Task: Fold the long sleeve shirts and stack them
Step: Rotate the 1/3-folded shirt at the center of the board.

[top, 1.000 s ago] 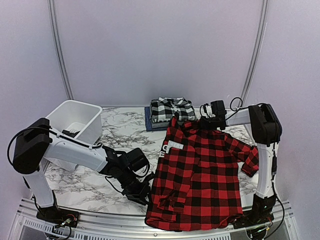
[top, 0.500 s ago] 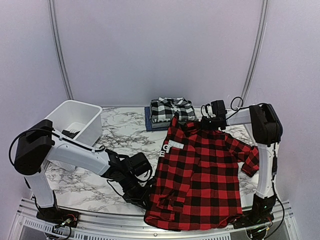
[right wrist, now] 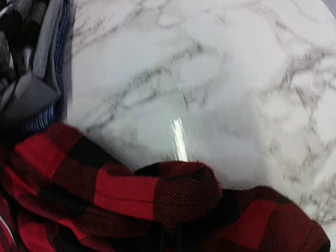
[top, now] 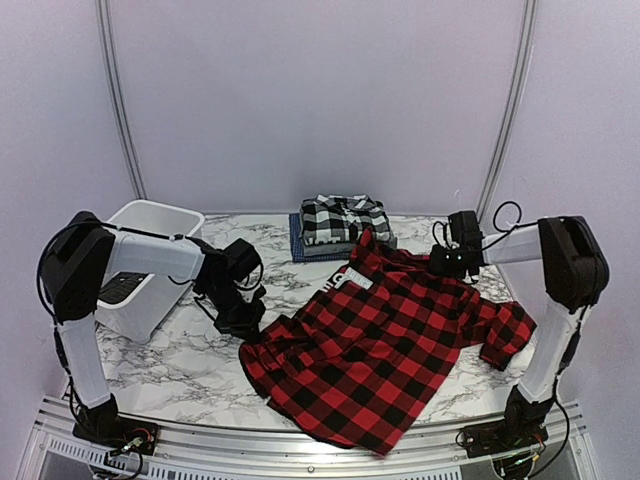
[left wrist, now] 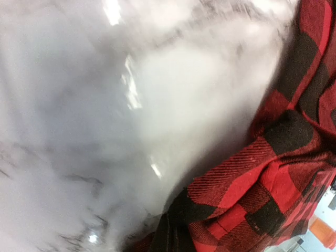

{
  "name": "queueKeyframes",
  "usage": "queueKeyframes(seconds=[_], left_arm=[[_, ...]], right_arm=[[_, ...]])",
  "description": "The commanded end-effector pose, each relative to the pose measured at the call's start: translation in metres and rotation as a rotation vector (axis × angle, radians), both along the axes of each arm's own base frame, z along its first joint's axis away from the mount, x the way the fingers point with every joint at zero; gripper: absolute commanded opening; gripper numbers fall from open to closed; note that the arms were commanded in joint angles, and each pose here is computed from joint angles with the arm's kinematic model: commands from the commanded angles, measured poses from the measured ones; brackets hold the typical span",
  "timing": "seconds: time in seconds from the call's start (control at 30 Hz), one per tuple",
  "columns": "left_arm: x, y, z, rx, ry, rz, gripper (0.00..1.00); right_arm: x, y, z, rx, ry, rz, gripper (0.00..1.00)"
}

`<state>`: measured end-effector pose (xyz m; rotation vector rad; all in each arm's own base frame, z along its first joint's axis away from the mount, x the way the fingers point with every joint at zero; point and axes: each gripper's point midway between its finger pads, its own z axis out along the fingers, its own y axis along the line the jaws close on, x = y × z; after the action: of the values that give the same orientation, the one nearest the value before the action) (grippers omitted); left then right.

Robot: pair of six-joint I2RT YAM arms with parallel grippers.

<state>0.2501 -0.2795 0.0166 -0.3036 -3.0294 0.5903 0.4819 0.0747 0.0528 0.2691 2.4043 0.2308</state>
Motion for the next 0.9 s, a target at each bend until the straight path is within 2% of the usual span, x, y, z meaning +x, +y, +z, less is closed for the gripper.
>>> queueKeyframes(seconds=[0.0,0.17,0.3,0.33,0.4,0.43,0.47,0.57,0.7,0.87], left_arm=[[0.041,0.050,-0.020,0.174,-0.012,-0.027,0.00],[0.098,0.072,-0.019,0.259,-0.059,-0.010,0.00],[0.126,0.091,-0.027,0.301,-0.066,0.019,0.00],[0.133,0.095,-0.028,0.311,-0.071,0.034,0.02],[0.150,0.098,-0.022,0.311,-0.102,0.062,0.13],[0.156,0.096,-0.017,0.305,-0.120,0.067,0.20],[0.162,0.093,-0.010,0.297,-0.140,0.072,0.27],[0.171,0.087,0.014,0.276,-0.198,0.089,0.40],[0.171,0.082,0.050,0.311,-0.305,0.071,0.56],[0.155,0.066,0.089,0.307,-0.391,0.055,0.59]], right_arm=[[-0.060,-0.010,-0.009,0.107,0.024,-0.127,0.00],[-0.125,0.001,-0.002,0.271,-0.015,-0.200,0.00],[-0.144,0.008,0.010,0.298,-0.063,-0.213,0.00],[-0.144,0.010,0.014,0.300,-0.074,-0.207,0.03],[-0.140,0.010,0.025,0.284,-0.095,-0.196,0.13],[-0.137,0.008,0.032,0.266,-0.108,-0.191,0.20],[-0.132,0.005,0.038,0.239,-0.121,-0.189,0.32],[-0.110,-0.003,0.067,0.169,-0.172,-0.158,0.49],[-0.083,-0.004,0.084,0.062,-0.153,-0.092,0.53],[-0.057,0.008,0.097,0.041,-0.174,-0.036,0.48]])
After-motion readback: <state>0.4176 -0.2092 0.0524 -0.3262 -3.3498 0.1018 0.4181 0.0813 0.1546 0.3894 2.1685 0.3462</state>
